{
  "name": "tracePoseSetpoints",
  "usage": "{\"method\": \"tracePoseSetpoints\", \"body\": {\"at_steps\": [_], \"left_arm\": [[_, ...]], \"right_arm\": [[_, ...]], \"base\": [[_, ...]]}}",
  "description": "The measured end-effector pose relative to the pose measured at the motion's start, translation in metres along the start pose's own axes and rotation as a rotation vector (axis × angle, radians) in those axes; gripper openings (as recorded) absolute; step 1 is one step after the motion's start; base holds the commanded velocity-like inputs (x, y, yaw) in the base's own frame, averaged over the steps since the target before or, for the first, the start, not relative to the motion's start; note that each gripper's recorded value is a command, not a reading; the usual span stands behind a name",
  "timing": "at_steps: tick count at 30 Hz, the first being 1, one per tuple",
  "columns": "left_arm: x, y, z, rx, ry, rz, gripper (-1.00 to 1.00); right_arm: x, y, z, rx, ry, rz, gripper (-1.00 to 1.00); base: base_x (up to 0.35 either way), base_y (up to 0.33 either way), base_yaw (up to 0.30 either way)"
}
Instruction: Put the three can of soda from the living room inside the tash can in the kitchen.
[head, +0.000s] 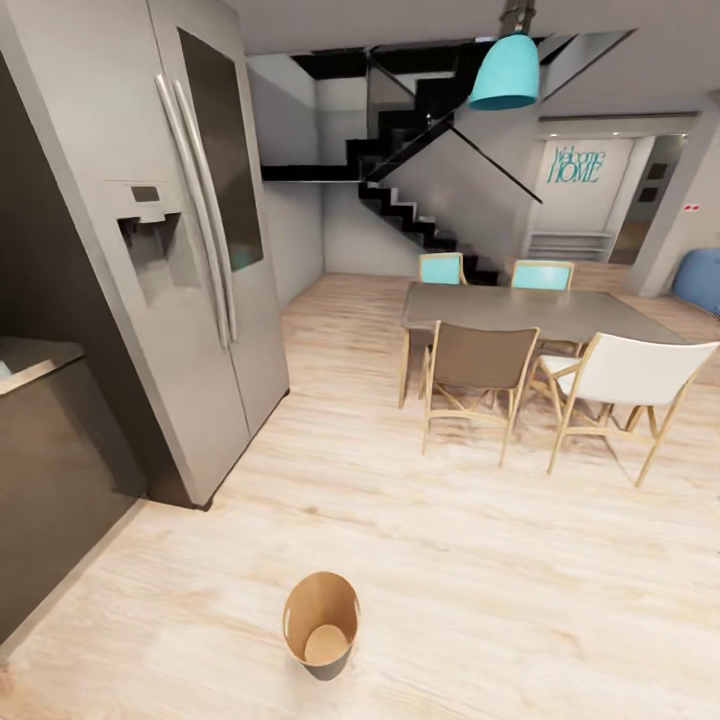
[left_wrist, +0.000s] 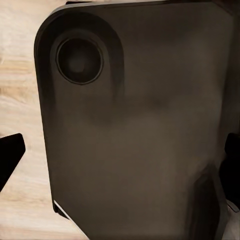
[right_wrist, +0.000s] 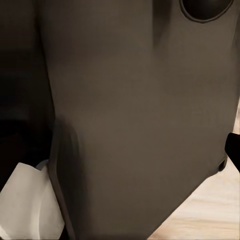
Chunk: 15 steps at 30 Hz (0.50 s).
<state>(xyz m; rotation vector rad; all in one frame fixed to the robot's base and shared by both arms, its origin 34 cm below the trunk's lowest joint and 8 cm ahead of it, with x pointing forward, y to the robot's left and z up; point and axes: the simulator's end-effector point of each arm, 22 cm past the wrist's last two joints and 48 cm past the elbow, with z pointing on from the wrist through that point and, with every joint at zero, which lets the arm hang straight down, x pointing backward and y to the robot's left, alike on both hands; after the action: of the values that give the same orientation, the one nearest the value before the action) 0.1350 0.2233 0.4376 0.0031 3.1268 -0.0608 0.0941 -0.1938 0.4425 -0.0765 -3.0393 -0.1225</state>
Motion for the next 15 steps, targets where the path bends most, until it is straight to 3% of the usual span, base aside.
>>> {"method": "tracePoseSetpoints", "body": {"at_steps": [6, 15], "left_arm": [[0.0011, 0.0000, 0.0000, 0.000, 0.003, 0.000, 1.00], [0.0015, 0.0000, 0.0000, 0.000, 0.004, 0.000, 1.00]], "right_arm": [[0.0011, 0.0002, 0.0000, 0.000, 0.003, -0.002, 1.00], [0.0008, 0.0011, 0.0000, -0.003, 0.002, -0.004, 1.00]], "base": [[0.100, 0.348, -0.107], [0.110, 0.348, -0.015]]}}
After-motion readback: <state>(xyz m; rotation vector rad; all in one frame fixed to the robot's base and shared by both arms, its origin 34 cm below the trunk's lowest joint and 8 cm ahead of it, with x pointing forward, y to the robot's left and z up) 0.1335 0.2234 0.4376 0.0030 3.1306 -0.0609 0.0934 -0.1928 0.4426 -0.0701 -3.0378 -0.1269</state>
